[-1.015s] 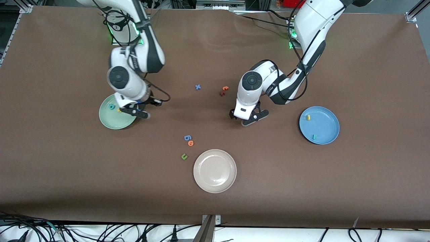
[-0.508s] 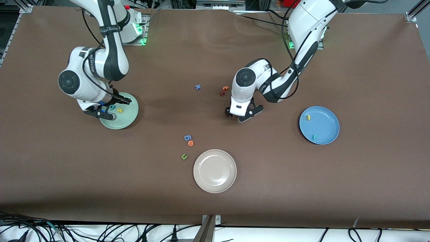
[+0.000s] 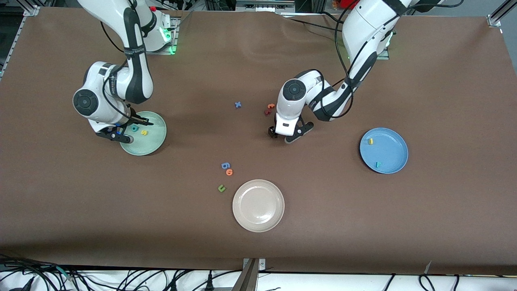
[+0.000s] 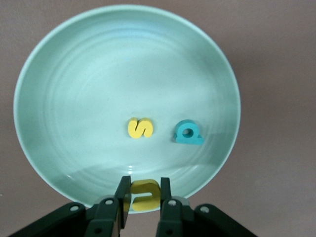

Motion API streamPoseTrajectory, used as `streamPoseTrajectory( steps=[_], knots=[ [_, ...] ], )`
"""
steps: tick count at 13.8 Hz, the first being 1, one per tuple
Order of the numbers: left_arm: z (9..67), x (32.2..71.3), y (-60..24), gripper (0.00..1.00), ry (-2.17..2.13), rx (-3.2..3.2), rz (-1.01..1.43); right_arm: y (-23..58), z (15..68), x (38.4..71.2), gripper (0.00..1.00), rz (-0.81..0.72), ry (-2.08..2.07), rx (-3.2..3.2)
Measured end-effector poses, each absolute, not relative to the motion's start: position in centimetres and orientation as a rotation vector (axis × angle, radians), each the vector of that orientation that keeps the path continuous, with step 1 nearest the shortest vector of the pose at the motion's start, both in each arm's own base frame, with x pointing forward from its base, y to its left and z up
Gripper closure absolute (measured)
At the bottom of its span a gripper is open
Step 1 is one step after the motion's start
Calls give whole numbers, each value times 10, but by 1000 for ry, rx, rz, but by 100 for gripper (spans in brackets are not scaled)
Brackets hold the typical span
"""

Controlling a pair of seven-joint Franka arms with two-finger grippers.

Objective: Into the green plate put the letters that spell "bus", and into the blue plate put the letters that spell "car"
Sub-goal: 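Drop the yellow u on the green plate while the left gripper grasps teal c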

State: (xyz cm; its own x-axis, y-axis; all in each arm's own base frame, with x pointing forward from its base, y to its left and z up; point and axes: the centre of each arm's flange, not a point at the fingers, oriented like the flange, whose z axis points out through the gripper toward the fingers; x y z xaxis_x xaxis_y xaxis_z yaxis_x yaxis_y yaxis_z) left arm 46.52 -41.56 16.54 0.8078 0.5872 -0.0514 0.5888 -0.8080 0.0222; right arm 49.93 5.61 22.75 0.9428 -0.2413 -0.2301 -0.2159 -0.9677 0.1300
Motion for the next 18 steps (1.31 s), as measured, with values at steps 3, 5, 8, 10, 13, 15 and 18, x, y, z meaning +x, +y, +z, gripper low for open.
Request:
streamPoseTrajectory(
  steps=[3,5,8,10,13,15,18],
  knots=[
    [169,467,-416,39,976,2941,-56,63,220,497,49,-392,-378,3017],
    [170,468,-415,44,977,2941,-54,64,220,498,29,-391,-395,3028],
    [170,468,-415,47,976,2941,-53,71,229,505,1,-395,-388,3051],
    [170,468,-415,46,972,2942,-52,74,250,517,1,-440,-391,3072],
    [171,469,-414,47,970,2942,-51,68,309,543,1,-532,-413,3107],
    [171,470,-413,47,966,2943,-49,64,355,558,1,-559,-407,3129],
    [171,471,-412,48,962,2944,-47,63,412,577,1,-515,-366,3136]
  ],
)
